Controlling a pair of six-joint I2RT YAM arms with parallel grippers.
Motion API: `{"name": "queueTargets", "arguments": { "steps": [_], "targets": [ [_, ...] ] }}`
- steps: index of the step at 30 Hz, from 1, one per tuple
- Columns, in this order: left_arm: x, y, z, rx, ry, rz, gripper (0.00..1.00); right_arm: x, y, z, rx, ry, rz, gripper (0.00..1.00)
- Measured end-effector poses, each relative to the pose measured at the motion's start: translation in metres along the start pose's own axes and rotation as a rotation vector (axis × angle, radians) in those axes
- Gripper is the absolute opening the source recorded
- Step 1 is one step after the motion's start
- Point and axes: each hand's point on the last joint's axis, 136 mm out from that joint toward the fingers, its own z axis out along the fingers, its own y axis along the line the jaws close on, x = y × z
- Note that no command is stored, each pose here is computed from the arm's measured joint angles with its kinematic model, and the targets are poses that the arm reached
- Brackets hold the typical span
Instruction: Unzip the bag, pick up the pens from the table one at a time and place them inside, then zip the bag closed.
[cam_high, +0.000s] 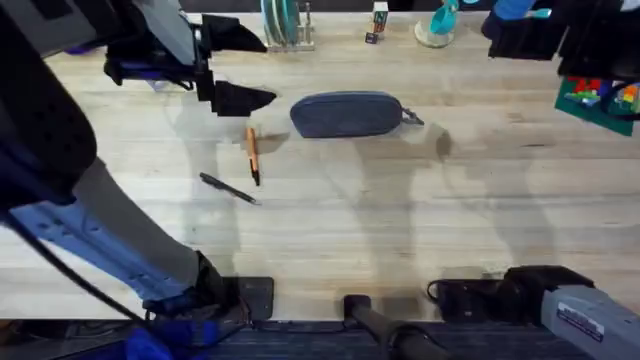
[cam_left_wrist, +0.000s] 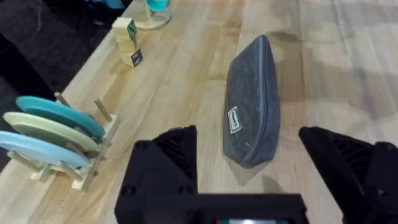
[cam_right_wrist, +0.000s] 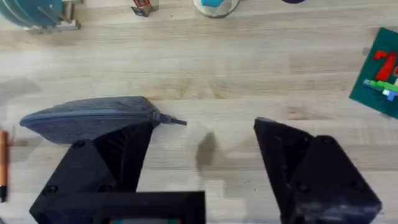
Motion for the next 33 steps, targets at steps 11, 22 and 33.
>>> {"name": "queueTargets", "arguments": {
  "steps": [11, 22, 33],
  "targets": [
    [0.044, -0.008, 0.038, 0.111, -0.009, -0.101, 0.993, 0.000, -0.001, 0.000, 0.007, 0.000, 0.001, 0.998],
    [0.044, -0.023, 0.064, 0.191, -0.003, -0.098, 0.954, 0.000, -0.002, 0.000, 0.009, -0.001, 0.003, 0.998],
    [0.044, -0.032, 0.079, 0.238, 0.027, -0.060, 0.726, 0.000, -0.002, 0.000, 0.011, -0.001, 0.003, 0.996]
  ]
}}
